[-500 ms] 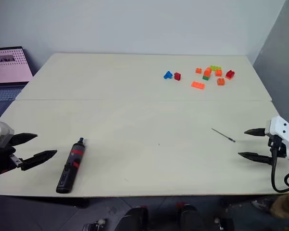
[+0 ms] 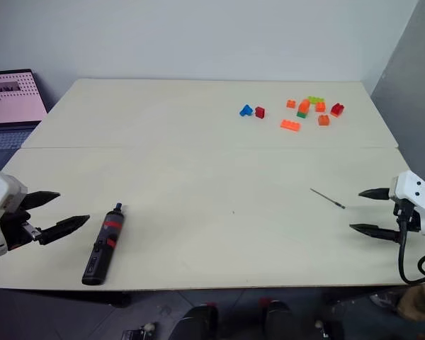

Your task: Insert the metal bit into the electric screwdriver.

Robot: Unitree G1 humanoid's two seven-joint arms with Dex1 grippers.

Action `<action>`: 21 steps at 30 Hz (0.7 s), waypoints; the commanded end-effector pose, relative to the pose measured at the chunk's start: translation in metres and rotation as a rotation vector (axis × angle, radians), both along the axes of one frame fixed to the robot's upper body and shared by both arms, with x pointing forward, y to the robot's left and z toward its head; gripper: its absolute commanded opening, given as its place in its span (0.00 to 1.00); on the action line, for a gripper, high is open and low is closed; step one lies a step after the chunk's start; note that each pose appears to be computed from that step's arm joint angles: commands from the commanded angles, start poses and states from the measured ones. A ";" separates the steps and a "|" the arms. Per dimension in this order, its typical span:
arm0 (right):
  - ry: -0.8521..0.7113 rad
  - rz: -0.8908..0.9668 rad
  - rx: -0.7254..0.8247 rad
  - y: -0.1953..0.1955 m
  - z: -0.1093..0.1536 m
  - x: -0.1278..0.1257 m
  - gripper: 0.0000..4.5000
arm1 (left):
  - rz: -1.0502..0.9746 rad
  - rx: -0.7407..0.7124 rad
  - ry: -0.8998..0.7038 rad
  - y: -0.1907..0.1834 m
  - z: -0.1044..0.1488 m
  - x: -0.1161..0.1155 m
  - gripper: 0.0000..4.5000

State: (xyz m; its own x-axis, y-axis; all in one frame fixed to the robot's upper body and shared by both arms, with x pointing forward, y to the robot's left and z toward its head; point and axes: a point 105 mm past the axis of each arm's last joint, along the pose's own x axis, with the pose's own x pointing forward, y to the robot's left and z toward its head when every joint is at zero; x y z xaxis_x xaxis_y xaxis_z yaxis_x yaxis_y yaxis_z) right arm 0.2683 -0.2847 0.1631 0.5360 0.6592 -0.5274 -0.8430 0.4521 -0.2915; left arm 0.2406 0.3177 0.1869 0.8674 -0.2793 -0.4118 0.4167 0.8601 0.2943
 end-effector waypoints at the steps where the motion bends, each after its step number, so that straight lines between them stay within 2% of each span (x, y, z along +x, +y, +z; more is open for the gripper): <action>1: -0.042 0.073 0.056 0.023 0.011 0.004 0.99 | 0.075 -0.041 -0.043 0.002 0.005 0.007 1.00; 5: -0.039 0.149 0.121 0.048 0.016 0.006 0.99 | 0.199 -0.089 -0.027 0.012 0.004 0.015 1.00; 9: -0.054 0.299 0.250 0.095 0.033 0.010 0.99 | 0.309 -0.127 0.060 0.015 -0.001 0.026 1.00; 12: -0.066 0.364 0.284 0.113 0.039 0.013 0.99 | 0.277 -0.182 0.117 0.001 -0.003 0.029 1.00; 17: -0.038 0.520 0.301 0.144 0.039 0.014 0.99 | 0.265 -0.182 0.245 -0.009 -0.014 0.027 1.00; 21: -0.031 0.591 0.302 0.157 0.038 0.017 0.99 | 0.272 -0.169 0.269 -0.008 -0.013 0.030 1.00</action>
